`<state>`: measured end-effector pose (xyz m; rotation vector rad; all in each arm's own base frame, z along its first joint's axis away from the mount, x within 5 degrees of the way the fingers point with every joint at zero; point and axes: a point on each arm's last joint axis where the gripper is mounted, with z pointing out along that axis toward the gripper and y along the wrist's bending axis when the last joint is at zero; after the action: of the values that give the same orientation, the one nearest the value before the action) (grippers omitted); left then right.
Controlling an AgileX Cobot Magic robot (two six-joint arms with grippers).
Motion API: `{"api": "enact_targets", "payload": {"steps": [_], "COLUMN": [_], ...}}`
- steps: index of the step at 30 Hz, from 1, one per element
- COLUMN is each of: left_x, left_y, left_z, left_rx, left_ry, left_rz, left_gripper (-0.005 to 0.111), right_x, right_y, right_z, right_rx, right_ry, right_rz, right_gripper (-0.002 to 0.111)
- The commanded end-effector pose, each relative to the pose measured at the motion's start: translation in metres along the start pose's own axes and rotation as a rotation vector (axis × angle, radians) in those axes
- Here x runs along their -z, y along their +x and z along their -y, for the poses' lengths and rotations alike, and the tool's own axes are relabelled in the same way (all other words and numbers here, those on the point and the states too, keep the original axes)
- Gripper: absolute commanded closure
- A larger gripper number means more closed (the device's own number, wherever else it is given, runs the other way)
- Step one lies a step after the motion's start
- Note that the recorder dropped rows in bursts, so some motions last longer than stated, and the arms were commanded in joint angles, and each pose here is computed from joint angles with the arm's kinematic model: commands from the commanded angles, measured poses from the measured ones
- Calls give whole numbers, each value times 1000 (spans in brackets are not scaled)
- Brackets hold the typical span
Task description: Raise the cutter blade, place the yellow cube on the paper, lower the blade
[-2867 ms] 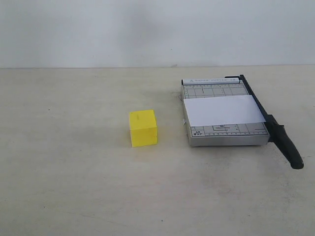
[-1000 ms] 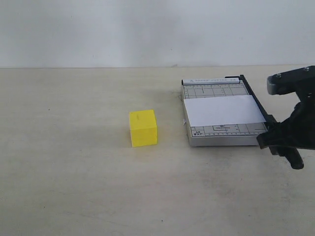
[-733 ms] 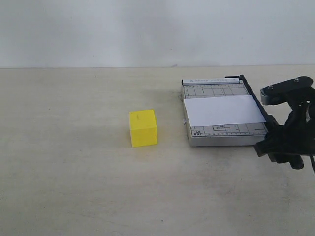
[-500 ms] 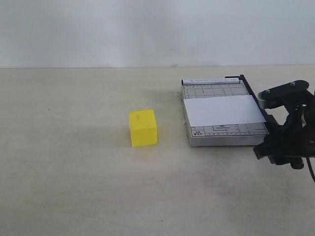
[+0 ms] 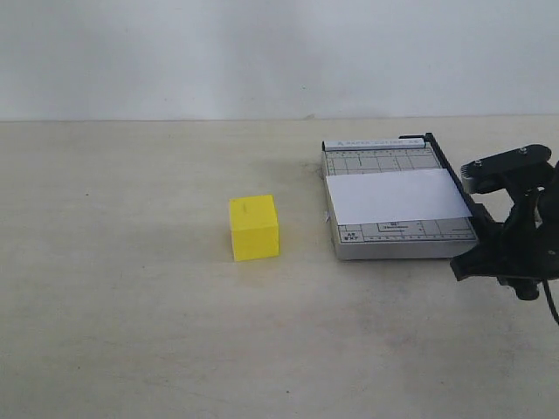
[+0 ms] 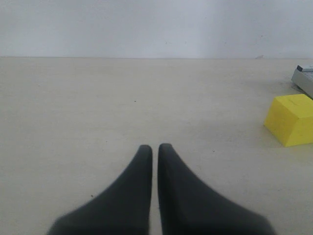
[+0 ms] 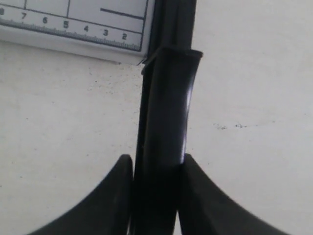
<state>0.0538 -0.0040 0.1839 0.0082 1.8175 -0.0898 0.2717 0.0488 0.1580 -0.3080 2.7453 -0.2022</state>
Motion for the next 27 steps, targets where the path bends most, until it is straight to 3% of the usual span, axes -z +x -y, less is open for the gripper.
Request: {"api": "enact_targets", "payload": {"steps": [1,11,22,24,27], "left_x": [0,0,0,0,0], "left_y": [-1,-1,-1,-1,-1], "left_z": [0,0,0,0,0], "left_rx": [4,4,4,4,4], "left_ry": [-2,-2,-2,-2,-2], "left_rz": [18,18,18,18,18], "left_gripper": [102,102,102,102,102], "right_x": [14,81,83,83,83], "right_y": [-10,-43,-44,-44,-44], "right_z": [3,17,19,18,18], "right_rx": [21,-17,-10,-12,-5], "right_ry": [6,28,36,33,33], "right_rz": [82,340,334,334,331], "right_gripper": [103,103,102,94,61]}}
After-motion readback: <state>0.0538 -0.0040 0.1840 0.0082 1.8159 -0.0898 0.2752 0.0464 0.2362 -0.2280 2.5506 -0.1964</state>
